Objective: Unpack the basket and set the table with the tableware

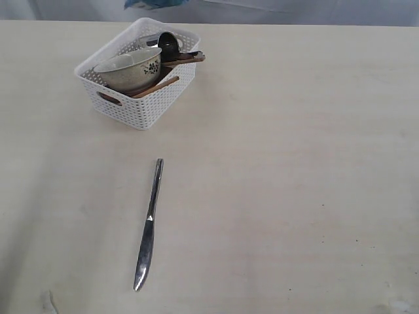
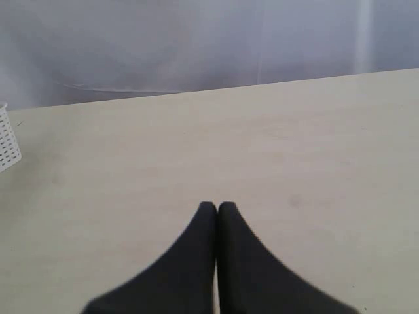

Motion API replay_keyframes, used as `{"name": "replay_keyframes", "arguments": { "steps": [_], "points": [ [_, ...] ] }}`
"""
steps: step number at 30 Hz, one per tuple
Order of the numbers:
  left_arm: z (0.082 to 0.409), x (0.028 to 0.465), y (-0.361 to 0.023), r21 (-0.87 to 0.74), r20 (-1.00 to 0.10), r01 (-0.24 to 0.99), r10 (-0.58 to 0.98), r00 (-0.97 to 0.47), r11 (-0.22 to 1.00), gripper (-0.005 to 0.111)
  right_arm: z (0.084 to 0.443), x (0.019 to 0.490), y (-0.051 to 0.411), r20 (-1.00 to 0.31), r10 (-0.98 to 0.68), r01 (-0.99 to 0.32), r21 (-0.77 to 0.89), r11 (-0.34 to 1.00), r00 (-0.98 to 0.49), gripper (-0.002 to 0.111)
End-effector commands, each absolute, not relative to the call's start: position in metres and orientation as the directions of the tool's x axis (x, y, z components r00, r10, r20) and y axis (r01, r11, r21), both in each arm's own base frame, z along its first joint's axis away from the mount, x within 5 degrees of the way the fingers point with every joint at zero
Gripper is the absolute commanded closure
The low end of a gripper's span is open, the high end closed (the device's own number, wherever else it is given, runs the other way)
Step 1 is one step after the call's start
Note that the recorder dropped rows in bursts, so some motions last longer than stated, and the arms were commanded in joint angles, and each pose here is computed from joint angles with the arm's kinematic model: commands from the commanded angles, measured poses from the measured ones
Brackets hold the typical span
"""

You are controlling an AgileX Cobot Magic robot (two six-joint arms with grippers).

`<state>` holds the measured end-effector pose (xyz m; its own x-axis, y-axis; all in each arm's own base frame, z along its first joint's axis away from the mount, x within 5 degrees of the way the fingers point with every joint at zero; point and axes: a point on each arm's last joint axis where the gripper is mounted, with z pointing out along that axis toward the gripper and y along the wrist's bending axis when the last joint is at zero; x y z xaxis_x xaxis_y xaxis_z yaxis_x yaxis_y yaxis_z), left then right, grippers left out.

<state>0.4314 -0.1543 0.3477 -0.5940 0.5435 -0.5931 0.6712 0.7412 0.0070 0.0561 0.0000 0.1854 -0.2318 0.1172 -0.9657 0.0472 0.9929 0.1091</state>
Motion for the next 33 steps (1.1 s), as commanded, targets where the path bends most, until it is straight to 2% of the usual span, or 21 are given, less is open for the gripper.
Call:
{"name": "replay_keyframes", "arguments": {
  "steps": [1,5,9,14,17,19,23,26,33],
  "points": [
    [0.351,0.412,-0.194,0.04,-0.598,0.785,0.644,-0.477,0.619,0.107,0.185,0.056,0.0,-0.968,0.112,0.043,0.105,0.994,-0.226,0.108],
    [0.353,0.394,-0.241,0.155,-0.615,0.846,0.719,-0.322,0.511,0.107,0.185,0.056,0.0,-0.968,0.112,0.043,0.105,0.994,-0.226,0.108],
    [0.337,0.385,-0.276,0.213,-0.593,0.869,0.765,-0.249,0.448,0.107,0.185,0.056,0.0,-0.968,0.112,0.043,0.105,0.994,-0.226,0.108],
    [0.278,0.381,-0.323,0.188,-0.526,0.921,0.827,-0.2,0.342,0.107,0.185,0.056,0.0,-0.968,0.112,0.043,0.105,0.994,-0.226,0.108],
    [0.259,0.38,-0.341,0.199,-0.531,0.928,0.831,-0.169,0.315,0.107,0.185,0.056,0.0,-0.968,0.112,0.043,0.105,0.994,-0.226,0.108],
    [0.243,0.375,-0.354,0.219,-0.513,0.944,0.852,-0.105,0.249,0.107,0.185,0.056,0.0,-0.968,0.112,0.043,0.105,0.994,-0.226,0.108],
    [0.219,0.374,-0.369,0.26,-0.502,0.951,0.865,-0.015,0.167,0.107,0.185,0.056,0.0,-0.968,0.112,0.043,0.105,0.994,-0.226,0.108],
    [0.213,0.372,-0.376,0.251,-0.52,0.958,0.854,0.015,0.136,0.107,0.185,0.056,0.0,-0.968,0.112,0.043,0.105,0.994,-0.226,0.108],
    [0.198,0.374,-0.38,0.247,-0.527,0.962,0.85,0.029,0.12,0.107,0.185,0.056,0.0,-0.968,0.112,0.043,0.105,0.994,-0.226,0.108]
  ]
}}
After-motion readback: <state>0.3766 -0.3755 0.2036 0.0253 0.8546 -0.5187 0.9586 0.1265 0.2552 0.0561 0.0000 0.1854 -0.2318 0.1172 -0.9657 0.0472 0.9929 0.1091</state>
